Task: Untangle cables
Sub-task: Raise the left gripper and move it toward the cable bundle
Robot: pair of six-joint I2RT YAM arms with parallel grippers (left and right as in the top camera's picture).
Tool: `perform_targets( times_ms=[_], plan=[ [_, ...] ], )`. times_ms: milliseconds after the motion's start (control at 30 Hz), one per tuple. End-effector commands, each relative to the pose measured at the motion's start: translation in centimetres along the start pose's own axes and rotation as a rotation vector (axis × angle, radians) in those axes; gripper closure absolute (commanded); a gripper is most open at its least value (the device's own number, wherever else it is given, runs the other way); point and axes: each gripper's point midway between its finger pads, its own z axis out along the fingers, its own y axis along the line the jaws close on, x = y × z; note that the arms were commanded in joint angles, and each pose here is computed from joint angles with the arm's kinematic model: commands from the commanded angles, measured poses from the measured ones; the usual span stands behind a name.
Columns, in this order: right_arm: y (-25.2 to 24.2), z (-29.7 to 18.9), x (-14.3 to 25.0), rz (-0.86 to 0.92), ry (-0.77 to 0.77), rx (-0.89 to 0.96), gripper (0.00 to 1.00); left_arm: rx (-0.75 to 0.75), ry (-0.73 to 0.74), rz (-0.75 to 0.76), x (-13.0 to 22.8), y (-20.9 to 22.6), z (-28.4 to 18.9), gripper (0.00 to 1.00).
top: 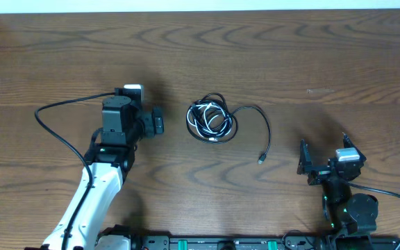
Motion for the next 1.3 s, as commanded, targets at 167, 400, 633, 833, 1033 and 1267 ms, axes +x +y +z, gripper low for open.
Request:
perform_targets(
  times_ms=[167, 400, 633, 833, 1033, 1267],
  plan=[
    [0.3, 0.0, 0.0, -0.012, -0.001, -0.013, 0.01, -0.011, -0.021, -0.003, -0.8, 0.1, 1.9, 0.06],
    [0.3, 0.0, 0.0, -0.012, 0.000, -0.013, 0.01, 0.087, -0.007, -0.003, -0.5, -1.5, 2.0, 0.06],
    [0.3, 0.0, 0.0, -0.012, 0.000, -0.013, 0.01, 0.126, 0.001, 0.089, 0.0, -3.8, 1.9, 0.18],
    [0.3, 0.0, 0.0, -0.012, 0.000, -0.013, 0.01, 0.162, 0.002, 0.197, 0.6, -6.8, 1.7, 0.17],
    [0.3, 0.0, 0.0, -0.012, 0.000, -0.013, 0.01, 0.180, 0.008, 0.208, 0.9, -7.5, 1.6, 0.14],
    [0.3, 0.0, 0.0, -0.012, 0.000, -0.013, 0.01, 0.186, 0.016, 0.208, 1.1, -7.6, 1.6, 0.06]
  ],
)
